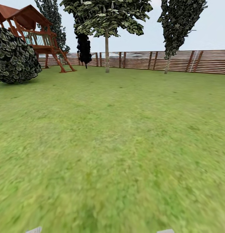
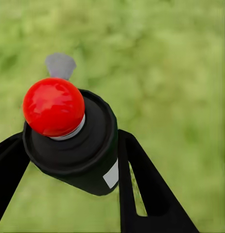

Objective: In the garden, pick up the pesticide atomizer on the floor and spray pesticide onto both trees until each tree trunk is fully covered.

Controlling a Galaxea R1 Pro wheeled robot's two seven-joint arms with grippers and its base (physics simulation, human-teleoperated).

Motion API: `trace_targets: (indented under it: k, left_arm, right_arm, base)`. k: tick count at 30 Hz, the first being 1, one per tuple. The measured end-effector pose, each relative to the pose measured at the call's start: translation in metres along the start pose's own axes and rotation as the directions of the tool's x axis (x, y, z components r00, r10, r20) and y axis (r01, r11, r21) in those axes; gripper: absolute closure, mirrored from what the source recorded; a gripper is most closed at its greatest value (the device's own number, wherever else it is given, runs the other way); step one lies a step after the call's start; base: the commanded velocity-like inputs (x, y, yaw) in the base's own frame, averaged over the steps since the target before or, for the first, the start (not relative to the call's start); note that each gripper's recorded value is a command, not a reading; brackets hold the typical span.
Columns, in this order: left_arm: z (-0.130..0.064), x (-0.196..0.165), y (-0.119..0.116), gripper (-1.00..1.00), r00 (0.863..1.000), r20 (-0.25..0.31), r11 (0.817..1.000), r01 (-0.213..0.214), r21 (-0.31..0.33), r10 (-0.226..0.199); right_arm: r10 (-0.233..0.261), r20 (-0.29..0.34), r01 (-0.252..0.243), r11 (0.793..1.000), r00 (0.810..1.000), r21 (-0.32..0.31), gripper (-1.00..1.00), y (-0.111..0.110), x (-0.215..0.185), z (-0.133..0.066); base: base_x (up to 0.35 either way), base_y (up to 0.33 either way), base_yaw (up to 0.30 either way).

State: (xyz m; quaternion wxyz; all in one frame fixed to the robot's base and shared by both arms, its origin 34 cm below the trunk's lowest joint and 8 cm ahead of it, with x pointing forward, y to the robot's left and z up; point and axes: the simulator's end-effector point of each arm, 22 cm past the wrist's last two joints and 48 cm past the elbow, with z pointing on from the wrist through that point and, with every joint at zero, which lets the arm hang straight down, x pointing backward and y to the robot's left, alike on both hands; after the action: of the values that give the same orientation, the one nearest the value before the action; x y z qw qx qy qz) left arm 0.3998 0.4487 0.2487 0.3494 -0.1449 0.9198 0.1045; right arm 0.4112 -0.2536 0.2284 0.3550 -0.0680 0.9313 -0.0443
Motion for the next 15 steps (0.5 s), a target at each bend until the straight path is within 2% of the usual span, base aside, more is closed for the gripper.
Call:
trace_targets:
  k: [15]
  left_arm:
    - [0.0000,-0.0001,0.0000,1.00,1.000,0.000,1.000,0.000,0.000,0.000]
  right_arm:
    - [0.000,0.000,0.000,1.000,1.000,0.000,-1.00,0.0000,0.0000,0.0000]
  base:
    - [0.338,0.000,0.000]
